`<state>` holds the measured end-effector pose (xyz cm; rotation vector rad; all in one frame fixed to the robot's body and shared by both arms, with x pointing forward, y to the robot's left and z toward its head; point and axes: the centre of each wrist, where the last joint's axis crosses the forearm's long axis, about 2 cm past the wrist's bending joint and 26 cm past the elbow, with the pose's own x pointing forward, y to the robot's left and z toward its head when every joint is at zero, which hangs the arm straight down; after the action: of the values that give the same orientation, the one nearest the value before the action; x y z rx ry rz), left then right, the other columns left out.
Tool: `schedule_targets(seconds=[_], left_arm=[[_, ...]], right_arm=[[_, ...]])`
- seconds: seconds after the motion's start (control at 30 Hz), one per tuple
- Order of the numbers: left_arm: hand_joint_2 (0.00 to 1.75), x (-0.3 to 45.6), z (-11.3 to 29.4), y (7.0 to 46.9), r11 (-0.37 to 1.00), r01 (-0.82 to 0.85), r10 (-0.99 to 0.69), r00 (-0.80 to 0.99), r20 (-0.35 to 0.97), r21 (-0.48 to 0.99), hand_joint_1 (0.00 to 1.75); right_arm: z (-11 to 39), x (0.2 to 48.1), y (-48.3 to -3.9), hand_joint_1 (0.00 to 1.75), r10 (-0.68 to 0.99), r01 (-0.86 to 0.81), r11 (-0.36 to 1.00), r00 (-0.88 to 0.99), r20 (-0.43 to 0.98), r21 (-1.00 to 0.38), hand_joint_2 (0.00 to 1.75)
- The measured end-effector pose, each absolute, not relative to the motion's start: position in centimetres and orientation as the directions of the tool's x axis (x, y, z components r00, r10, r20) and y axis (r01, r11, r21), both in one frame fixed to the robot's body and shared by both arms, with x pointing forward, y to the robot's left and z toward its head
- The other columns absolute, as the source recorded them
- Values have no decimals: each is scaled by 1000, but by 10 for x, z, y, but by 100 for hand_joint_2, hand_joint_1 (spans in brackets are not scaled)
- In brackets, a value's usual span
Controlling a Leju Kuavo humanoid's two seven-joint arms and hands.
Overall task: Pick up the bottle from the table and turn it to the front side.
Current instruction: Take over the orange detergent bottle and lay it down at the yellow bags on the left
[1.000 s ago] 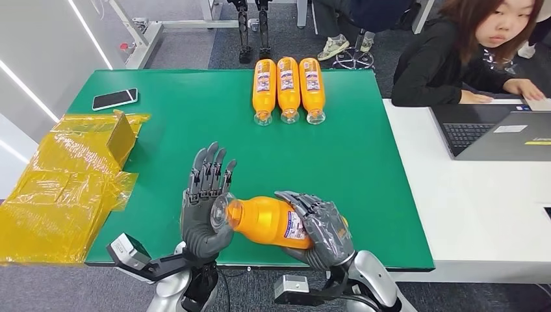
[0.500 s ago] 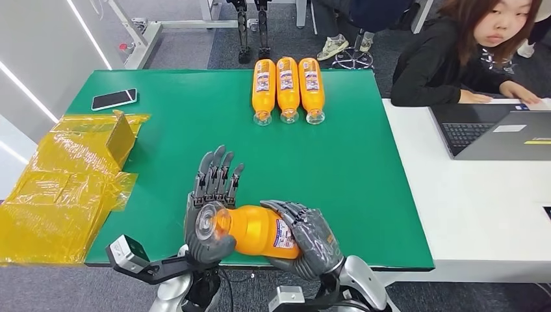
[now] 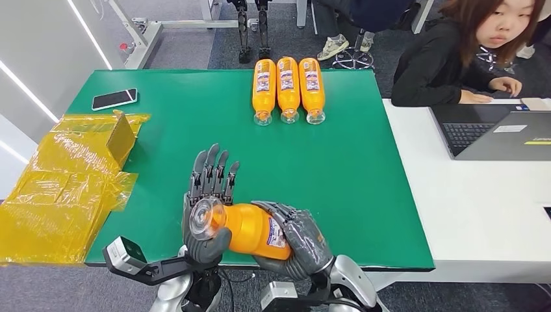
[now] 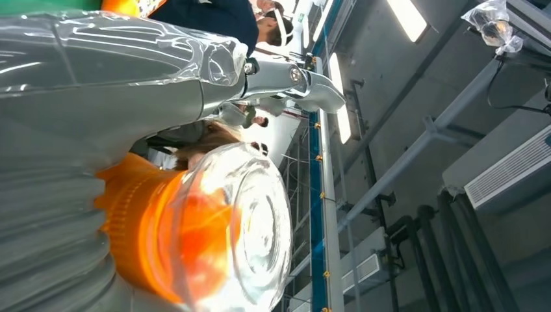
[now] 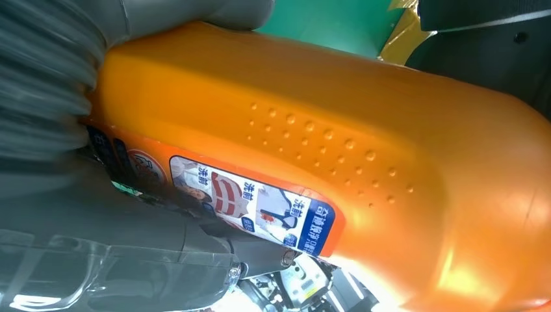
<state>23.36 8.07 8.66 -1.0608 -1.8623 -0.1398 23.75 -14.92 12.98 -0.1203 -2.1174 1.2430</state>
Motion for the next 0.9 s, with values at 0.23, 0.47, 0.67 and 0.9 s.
schedule_targets(seconds=[0.23,0.47,0.67,0.9], left_arm=[[175,235,86,83,616,717,608,-169,776,-327,175],[175,237,87,84,617,714,612,-169,773,-332,175],[175,239,87,87,622,707,613,-173,771,-336,175],[175,239,86,89,625,701,615,-172,769,-343,175]], right_arm=[[131,240,-147,175,396,-246,544,-768,504,-802,175],[132,242,-146,88,397,-244,542,-769,501,-804,175],[131,242,-144,0,382,-251,543,-776,502,-801,175],[132,247,-142,0,359,-249,553,-789,498,-795,175]])
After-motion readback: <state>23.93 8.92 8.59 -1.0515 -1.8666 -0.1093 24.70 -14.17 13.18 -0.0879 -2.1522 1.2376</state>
